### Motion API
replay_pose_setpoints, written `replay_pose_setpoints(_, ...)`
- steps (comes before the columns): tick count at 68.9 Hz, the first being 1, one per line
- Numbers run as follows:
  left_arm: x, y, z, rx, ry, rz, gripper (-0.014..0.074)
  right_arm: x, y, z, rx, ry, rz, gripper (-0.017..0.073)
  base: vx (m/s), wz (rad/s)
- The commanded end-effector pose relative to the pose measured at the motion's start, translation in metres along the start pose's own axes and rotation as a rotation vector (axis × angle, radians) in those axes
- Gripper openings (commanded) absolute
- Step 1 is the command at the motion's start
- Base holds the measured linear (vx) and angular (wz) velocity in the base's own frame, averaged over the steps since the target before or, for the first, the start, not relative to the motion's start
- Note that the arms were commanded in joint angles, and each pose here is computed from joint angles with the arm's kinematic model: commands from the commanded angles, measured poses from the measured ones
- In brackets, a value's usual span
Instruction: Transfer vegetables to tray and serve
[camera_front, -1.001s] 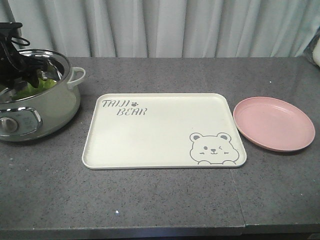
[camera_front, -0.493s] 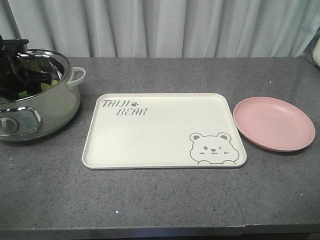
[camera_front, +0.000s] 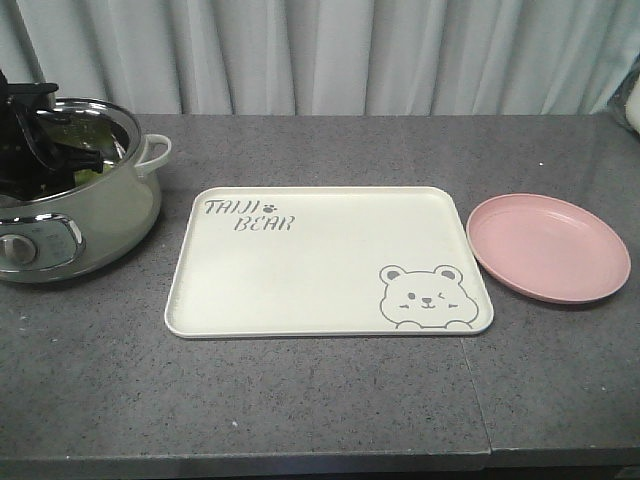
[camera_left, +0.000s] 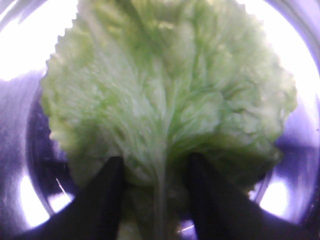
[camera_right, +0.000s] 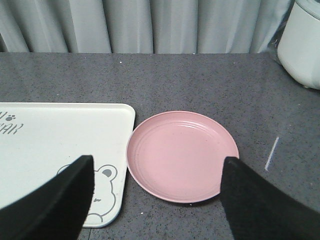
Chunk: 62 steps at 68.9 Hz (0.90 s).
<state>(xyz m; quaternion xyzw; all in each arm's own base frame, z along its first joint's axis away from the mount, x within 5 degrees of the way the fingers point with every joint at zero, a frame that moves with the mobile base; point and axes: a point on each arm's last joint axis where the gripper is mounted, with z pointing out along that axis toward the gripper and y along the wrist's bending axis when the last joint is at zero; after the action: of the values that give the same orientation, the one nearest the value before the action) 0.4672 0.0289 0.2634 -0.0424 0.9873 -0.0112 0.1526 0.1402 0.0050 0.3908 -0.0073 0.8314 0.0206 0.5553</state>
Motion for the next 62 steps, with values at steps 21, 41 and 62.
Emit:
replay_pose_setpoints(21,-0.003,-0.007,-0.040,0.047,-0.103,-0.008,-0.0007,-0.014,0.001,-0.003,-0.005,-0.108,-0.028,0.0507,0.00,0.00)
replay_pose_setpoints(41,-0.004,-0.010,-0.146,0.063,-0.403,-0.025,-0.0007,-0.039,0.006,0.012,-0.072,-0.219,0.047,0.0507,0.00,0.00)
replay_pose_setpoints(62,0.035,-0.020,-0.274,0.181,-0.757,-0.018,-0.0007,-0.084,0.030,0.045,-0.373,-0.267,0.178,0.0507,0.00,0.00)
